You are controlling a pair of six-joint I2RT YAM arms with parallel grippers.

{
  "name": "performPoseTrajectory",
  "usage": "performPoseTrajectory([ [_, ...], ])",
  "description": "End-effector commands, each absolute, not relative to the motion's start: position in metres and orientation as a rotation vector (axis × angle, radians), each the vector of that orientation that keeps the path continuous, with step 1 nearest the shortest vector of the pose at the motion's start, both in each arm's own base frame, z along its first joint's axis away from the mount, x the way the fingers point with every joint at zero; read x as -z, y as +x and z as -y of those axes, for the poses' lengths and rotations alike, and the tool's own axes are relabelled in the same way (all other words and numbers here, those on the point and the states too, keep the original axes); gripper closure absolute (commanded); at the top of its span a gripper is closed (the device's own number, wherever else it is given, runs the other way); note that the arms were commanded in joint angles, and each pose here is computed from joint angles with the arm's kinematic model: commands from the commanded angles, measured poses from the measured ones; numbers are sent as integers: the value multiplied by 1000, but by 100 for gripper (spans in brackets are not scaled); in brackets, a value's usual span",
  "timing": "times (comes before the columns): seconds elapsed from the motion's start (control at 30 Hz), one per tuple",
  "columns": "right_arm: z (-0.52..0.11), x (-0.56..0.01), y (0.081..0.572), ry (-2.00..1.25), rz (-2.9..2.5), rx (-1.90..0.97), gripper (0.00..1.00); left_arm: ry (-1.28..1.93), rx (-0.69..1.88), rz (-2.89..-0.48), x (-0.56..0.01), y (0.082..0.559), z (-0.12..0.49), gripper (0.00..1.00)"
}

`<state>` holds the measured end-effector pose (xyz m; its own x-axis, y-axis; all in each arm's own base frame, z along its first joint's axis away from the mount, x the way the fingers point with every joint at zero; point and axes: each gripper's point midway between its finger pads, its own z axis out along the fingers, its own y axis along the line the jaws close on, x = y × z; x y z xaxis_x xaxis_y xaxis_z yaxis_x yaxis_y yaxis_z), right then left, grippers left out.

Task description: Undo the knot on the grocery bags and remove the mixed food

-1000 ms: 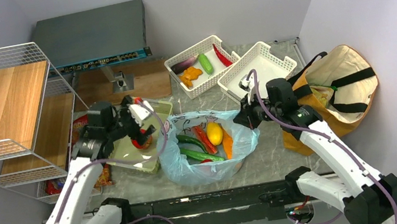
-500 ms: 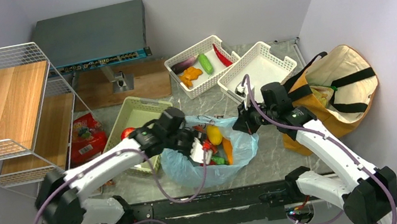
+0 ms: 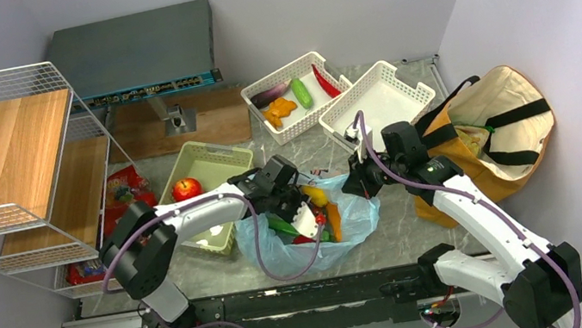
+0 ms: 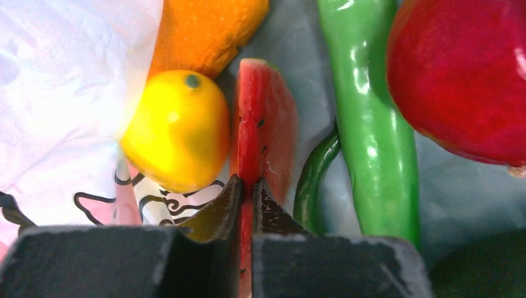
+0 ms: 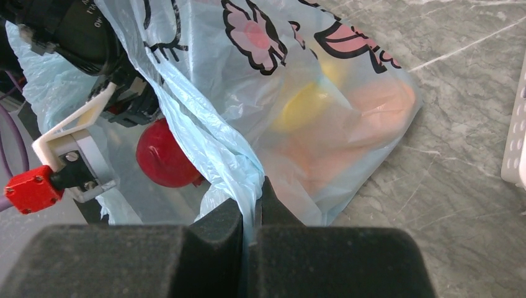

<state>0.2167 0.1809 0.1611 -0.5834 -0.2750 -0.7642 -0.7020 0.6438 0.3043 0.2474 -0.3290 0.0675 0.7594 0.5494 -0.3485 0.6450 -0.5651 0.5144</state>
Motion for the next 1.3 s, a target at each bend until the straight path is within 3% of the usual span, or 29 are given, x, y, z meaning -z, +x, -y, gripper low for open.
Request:
performPoseTrajectory([
  [0.0,-182,-167,219,-791,-2123,-769,100,2238,312,-921,-102,231,332,100],
  [0.37,-181,-168,217,-798,-2119,-774,100,2033,502,-998,-185,192,302,100],
  [0.47,-180,-171,218,-795,-2114,-762,100,1825,530,-1073,-244,201,292,100],
  [0.57,-181,-174,217,-790,-2105,-767,100,1462,505,-1306,-293,242,246,100],
  [0.7,-181,-172,216,-792,-2104,-767,100,1221,298,-1624,-262,280,157,100],
  [0.83,-181,-169,216,-803,-2108,-772,100,1099,241,-1768,-219,285,106,100],
  [1.07,-185,-172,222,-804,-2106,-781,100,895,495,-1667,-274,269,132,100],
  [1.2,-187,-180,229,-800,-2082,-776,100,744,430,-1883,-236,277,97,100],
  [1.27,-189,-185,231,-799,-2077,-781,100,872,513,-1831,-233,260,102,97],
])
